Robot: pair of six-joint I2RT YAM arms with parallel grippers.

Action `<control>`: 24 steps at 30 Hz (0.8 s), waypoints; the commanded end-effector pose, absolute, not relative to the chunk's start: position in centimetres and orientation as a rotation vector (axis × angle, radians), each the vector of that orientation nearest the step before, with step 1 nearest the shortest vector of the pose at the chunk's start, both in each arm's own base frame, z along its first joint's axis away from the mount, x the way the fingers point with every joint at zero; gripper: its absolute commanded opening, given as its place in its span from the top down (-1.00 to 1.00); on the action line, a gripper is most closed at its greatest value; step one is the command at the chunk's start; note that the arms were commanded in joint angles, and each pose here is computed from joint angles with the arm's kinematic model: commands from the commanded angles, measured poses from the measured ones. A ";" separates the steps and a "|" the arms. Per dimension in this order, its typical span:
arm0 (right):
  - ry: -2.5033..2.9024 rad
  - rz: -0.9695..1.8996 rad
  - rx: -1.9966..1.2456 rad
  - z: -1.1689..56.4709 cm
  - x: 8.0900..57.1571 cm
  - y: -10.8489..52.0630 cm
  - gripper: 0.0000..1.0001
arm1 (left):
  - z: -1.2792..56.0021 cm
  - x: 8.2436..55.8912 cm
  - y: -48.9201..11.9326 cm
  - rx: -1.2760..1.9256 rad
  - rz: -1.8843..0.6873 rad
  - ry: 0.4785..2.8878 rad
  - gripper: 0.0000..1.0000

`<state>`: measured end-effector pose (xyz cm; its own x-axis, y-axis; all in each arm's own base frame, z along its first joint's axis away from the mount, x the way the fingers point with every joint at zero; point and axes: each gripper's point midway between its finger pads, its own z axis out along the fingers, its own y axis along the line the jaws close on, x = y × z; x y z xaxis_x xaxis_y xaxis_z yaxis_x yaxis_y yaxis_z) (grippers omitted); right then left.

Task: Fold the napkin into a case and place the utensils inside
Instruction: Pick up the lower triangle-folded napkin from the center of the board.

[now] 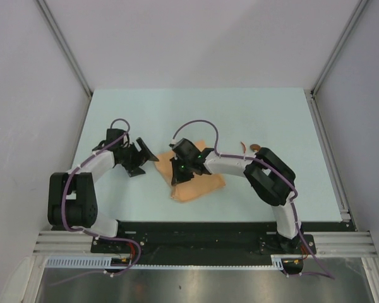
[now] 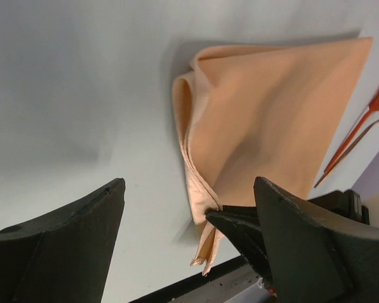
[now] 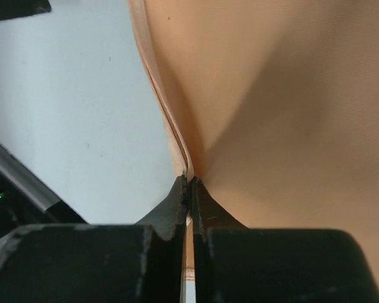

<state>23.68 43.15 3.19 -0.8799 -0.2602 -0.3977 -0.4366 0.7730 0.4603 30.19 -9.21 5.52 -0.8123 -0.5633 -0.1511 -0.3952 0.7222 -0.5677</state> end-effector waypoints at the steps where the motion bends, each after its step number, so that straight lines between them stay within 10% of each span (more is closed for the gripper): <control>1: 2.530 1.152 -0.474 8.2 23.8 45.0 1.00 | 6.9 31.2 -11.4 -0.680 -0.829 2.558 -0.75; 12: 2.467 1.306 -0.407 9.5 24.4 43.4 1.00 | 5.2 32.6 -13.0 -0.668 -0.745 2.653 -0.53; 24: 2.464 1.346 -0.368 8.7 24.8 40.8 1.00 | 4.9 34.7 -14.1 -0.601 -0.590 2.674 0.46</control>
